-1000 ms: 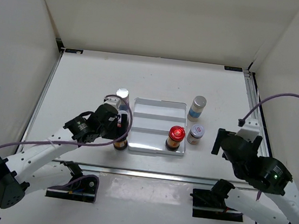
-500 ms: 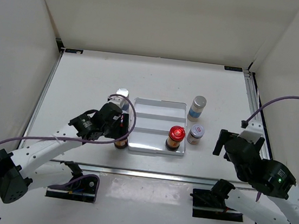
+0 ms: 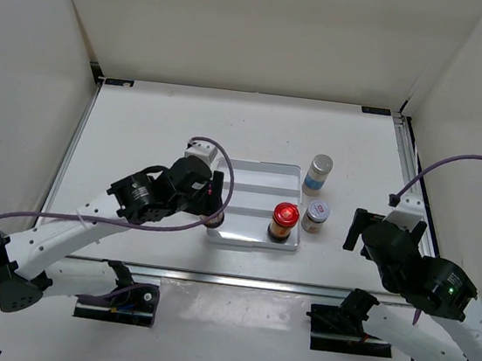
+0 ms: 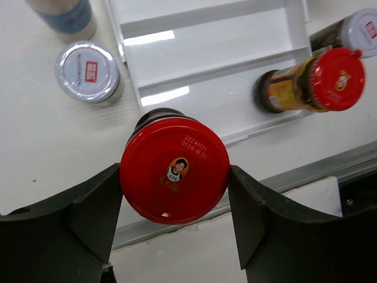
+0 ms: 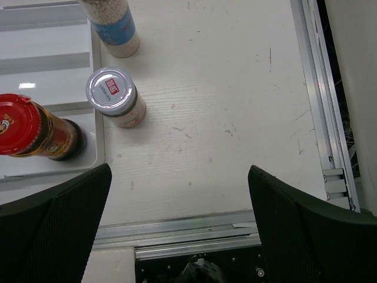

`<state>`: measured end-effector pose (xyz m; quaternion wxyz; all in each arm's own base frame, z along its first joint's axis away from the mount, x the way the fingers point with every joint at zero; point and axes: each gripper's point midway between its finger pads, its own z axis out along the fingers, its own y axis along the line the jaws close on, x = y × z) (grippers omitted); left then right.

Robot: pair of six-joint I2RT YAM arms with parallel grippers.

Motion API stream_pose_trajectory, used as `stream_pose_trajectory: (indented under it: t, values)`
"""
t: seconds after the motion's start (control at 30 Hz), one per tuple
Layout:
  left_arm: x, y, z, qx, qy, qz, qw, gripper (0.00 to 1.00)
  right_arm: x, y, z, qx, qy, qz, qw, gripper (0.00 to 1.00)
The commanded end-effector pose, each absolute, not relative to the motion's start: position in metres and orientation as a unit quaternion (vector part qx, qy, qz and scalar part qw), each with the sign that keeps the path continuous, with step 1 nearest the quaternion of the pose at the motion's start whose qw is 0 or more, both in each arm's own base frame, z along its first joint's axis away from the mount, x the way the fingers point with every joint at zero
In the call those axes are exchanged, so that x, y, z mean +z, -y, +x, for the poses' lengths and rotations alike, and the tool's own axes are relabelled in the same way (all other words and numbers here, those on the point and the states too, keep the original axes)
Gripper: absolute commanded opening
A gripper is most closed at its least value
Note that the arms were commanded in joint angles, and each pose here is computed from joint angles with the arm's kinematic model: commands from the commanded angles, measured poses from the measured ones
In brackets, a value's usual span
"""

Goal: Organize the condiment bottles

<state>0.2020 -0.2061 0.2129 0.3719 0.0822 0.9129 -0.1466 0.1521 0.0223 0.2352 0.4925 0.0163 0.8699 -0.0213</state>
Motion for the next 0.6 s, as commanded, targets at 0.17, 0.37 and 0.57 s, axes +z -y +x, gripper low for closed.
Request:
stream_pose_trajectory:
  t: [0.17, 0.37, 0.57]
  values:
    - [0.244, 0.246, 0.224, -0.149, -0.889, 0.069, 0.427, 0.11, 0.241, -0.023, 0.155, -0.016, -0.863, 0.022, 0.504, 1.00]
    - [0.228, 0.264, 0.229, -0.135, -0.892, 0.076, 0.424, 0.11, 0.241, -0.023, 0.155, -0.016, -0.863, 0.022, 0.504, 1.00]
    - [0.205, 0.270, 0.235, -0.135, -0.889, 0.076, 0.431, 0.11, 0.241, -0.022, 0.154, -0.013, -0.862, 0.024, 0.507, 1.00]
